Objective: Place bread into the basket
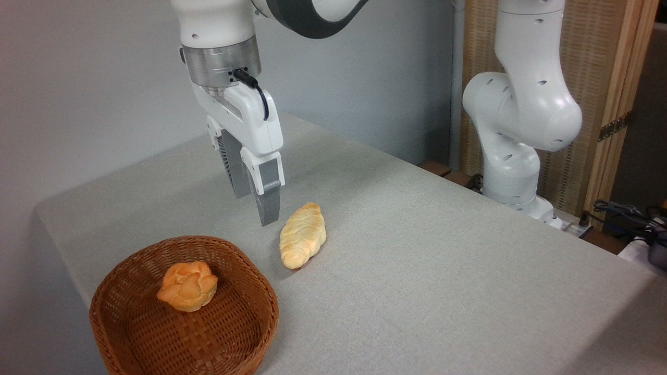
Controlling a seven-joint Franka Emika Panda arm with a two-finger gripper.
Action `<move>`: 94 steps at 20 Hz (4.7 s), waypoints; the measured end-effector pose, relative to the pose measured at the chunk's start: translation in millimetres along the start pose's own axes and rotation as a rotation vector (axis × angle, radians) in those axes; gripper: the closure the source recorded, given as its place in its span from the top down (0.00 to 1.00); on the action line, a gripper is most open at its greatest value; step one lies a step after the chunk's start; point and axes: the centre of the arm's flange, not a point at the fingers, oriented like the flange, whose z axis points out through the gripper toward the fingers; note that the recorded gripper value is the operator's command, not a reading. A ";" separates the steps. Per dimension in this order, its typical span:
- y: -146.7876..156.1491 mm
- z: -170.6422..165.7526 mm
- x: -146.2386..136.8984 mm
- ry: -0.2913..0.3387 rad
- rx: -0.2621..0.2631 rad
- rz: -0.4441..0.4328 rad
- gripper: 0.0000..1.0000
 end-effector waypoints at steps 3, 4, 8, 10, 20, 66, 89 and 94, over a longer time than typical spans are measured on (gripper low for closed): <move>0.7 0.0 0.7 0.003 -0.004 0.000 1.00; 1.0 0.1 0.9 0.003 -0.004 0.000 1.00; 1.8 0.2 1.5 0.006 -0.008 -0.003 1.00; 3.0 0.5 2.2 0.014 -0.021 -0.007 1.00; 3.7 0.9 2.1 0.014 -0.028 -0.008 1.00; 46.8 124.9 3.3 -0.146 -0.239 -0.385 1.00; 68.1 154.4 5.5 -0.416 -0.087 -0.192 0.34; 71.9 154.7 8.3 -0.416 -0.089 -0.168 0.33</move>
